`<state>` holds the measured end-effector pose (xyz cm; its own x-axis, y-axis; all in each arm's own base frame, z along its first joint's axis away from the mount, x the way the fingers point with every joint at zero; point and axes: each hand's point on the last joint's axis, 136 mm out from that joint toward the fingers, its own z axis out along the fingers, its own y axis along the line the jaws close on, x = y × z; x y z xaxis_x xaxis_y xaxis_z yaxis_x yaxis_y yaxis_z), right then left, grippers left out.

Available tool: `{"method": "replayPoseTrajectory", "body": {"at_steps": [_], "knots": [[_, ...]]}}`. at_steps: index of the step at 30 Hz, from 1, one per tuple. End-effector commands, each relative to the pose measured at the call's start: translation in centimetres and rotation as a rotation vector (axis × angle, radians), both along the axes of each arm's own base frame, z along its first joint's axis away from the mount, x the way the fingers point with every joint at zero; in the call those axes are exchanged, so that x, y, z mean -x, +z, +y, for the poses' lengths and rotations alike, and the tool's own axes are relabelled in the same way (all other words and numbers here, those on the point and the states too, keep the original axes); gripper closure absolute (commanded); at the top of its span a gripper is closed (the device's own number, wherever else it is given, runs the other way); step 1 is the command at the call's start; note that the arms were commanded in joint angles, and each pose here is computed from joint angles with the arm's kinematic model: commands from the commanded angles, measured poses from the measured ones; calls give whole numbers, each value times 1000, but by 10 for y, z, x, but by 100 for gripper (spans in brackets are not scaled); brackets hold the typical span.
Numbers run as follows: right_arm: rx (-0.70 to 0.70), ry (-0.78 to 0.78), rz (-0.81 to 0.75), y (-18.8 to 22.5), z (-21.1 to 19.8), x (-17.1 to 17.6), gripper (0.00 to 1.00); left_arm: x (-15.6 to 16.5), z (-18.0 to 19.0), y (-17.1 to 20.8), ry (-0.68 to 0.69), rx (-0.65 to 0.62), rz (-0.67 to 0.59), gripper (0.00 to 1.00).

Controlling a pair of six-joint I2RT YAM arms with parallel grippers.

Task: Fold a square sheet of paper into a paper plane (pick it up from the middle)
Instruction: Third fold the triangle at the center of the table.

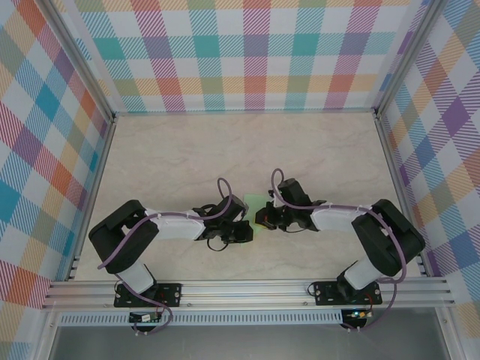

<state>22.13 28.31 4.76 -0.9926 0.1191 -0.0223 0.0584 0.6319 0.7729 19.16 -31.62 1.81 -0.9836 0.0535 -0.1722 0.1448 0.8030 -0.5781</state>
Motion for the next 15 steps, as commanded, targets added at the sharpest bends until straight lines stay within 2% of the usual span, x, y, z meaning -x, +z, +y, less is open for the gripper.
{"method": "replayPoseTrajectory", "body": {"at_steps": [1, 9, 15], "knots": [[-3, -26, 7, -11, 0, -2, 100, 9, 14, -14, -7, -75, 26, 88], [72, -43, 45, -47, -13, 6, 100, 11, 16, -16, -15, -87, 33, 88], [80, -82, 23, -47, -24, -7, 100, 12, 23, -18, -18, -111, 24, 91]]}}
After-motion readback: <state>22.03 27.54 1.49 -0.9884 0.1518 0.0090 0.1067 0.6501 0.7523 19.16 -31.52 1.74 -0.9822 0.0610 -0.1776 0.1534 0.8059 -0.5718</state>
